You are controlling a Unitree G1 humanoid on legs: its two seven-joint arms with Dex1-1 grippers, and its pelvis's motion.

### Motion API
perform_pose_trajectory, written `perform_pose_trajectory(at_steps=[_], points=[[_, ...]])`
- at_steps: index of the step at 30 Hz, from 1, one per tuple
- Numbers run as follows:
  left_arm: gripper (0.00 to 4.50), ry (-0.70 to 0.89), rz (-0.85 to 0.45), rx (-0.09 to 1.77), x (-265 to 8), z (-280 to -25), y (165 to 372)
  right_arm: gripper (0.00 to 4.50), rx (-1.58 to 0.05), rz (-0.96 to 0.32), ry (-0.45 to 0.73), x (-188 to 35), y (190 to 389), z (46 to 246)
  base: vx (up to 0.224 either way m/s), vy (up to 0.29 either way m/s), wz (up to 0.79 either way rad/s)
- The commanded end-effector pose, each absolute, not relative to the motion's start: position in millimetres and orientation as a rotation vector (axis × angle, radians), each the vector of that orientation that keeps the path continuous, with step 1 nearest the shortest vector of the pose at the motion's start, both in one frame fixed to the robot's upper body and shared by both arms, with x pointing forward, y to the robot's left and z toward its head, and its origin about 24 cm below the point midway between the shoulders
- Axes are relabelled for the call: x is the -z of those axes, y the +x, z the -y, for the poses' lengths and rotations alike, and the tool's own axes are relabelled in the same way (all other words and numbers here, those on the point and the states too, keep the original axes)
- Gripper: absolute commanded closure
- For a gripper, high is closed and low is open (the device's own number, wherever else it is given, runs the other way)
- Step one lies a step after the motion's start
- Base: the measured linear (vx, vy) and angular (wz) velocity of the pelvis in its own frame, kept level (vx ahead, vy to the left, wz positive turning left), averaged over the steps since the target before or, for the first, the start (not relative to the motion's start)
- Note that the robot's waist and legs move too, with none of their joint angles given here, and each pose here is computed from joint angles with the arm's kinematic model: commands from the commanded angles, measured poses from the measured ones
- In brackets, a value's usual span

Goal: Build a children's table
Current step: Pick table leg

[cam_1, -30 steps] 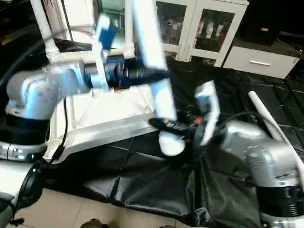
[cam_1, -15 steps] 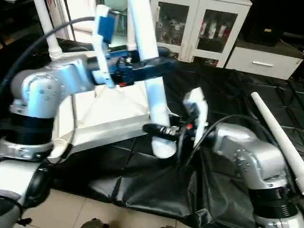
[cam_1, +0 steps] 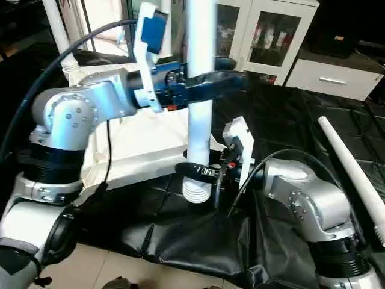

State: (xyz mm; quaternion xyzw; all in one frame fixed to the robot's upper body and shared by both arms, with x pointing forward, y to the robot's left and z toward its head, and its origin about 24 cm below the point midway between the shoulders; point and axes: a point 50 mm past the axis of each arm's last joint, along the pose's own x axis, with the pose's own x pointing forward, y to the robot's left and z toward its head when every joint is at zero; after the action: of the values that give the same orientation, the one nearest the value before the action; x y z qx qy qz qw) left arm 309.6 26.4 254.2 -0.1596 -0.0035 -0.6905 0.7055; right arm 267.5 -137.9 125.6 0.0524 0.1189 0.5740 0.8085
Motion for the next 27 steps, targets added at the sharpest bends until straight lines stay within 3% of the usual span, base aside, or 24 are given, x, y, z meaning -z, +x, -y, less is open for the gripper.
perform_pose_trajectory(at_steps=[1, 11, 17, 27], points=[[0.23, -0.305, 0.087, 1.64, -276, -9, 292, 2.62, -1.227, -0.307, 0.092, -115, 266.4, 133.5, 0.0, 0.0, 0.0], [0.23, -0.302, 0.085, 1.61, -270, -7, 298, 2.62, -1.24, -0.304, 0.076, -113, 266.3, 128.6, 0.0, 0.0, 0.0], [0.23, -0.303, 0.102, 1.479, -271, -33, 316, 2.62, -1.219, -0.245, 0.101, -123, 271.2, 132.9, 0.0, 0.0, 0.0], [0.23, -0.304, 0.043, 1.433, -264, -58, 320, 2.62, -1.173, -0.118, 0.185, -148, 281.2, 145.5, 0.0, 0.0, 0.0]])
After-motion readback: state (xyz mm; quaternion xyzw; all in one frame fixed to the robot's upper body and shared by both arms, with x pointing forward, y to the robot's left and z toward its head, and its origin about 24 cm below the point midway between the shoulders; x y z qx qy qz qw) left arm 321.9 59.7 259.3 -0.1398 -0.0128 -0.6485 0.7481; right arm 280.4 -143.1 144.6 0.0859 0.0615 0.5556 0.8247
